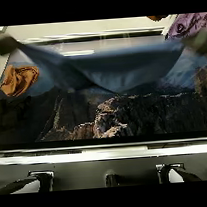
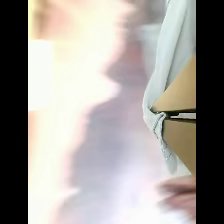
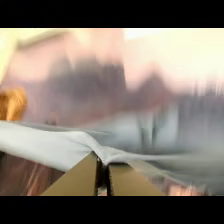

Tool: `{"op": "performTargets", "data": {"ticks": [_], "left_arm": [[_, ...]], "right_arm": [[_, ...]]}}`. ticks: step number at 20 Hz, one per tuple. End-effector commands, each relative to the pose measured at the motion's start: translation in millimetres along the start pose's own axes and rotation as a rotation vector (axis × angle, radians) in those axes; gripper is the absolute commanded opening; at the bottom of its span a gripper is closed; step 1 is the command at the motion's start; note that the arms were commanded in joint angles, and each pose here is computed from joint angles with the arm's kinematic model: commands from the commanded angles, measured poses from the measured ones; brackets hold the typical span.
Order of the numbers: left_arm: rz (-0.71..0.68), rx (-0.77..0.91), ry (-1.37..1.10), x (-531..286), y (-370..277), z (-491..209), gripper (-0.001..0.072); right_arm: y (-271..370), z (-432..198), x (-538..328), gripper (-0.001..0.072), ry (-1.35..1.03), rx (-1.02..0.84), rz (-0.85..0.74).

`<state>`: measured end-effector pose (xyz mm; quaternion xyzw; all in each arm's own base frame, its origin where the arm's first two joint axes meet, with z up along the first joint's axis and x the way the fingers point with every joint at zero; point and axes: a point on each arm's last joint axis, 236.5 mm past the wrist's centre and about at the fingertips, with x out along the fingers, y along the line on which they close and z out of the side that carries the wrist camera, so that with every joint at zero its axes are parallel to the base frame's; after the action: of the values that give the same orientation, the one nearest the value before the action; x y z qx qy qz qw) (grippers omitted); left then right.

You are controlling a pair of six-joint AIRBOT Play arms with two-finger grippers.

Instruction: Fold the clothes and pants, and hang the long-sleeved shirts on hangers.

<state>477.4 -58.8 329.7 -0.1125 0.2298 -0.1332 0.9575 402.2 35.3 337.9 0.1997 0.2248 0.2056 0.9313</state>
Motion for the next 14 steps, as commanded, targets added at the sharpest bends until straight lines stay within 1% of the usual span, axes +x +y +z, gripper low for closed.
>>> {"op": "performTargets", "data": {"ticks": [1, 3, 5, 7, 9, 12, 14], "left_arm": [[0.084, 0.084, -0.320, -147.3, -36.1, 88.6, 0.0016], [0.094, 0.110, -0.392, -205.5, -53.1, 87.4, 0.0016], [0.127, 0.103, -0.439, -259.2, -60.8, 74.0, 0.0016], [0.179, 0.080, -0.484, -302.4, -59.3, 62.1, 0.0016], [0.220, 0.049, -0.527, -332.7, -56.0, 55.9, 0.0016], [0.240, 0.022, -0.526, -333.2, -49.7, 55.3, 0.0016], [0.259, 0.003, -0.425, -293.7, -34.6, 50.0, 0.0016]], "right_arm": [[91.9, 69.3, -90.2, 0.0026, -0.206, -0.217, -0.027], [138.3, 75.9, -137.4, 0.0026, -0.306, -0.293, -0.028], [174.2, 67.6, -180.1, 0.0026, -0.394, -0.362, -0.046], [186.4, 61.7, -213.5, 0.0026, -0.466, -0.410, -0.121], [189.1, 64.0, -237.1, 0.0026, -0.536, -0.418, -0.184], [174.1, 66.8, -224.3, 0.0026, -0.507, -0.310, -0.176], [142.8, 60.4, -184.0, 0.0026, -0.373, -0.176, -0.155]]}}
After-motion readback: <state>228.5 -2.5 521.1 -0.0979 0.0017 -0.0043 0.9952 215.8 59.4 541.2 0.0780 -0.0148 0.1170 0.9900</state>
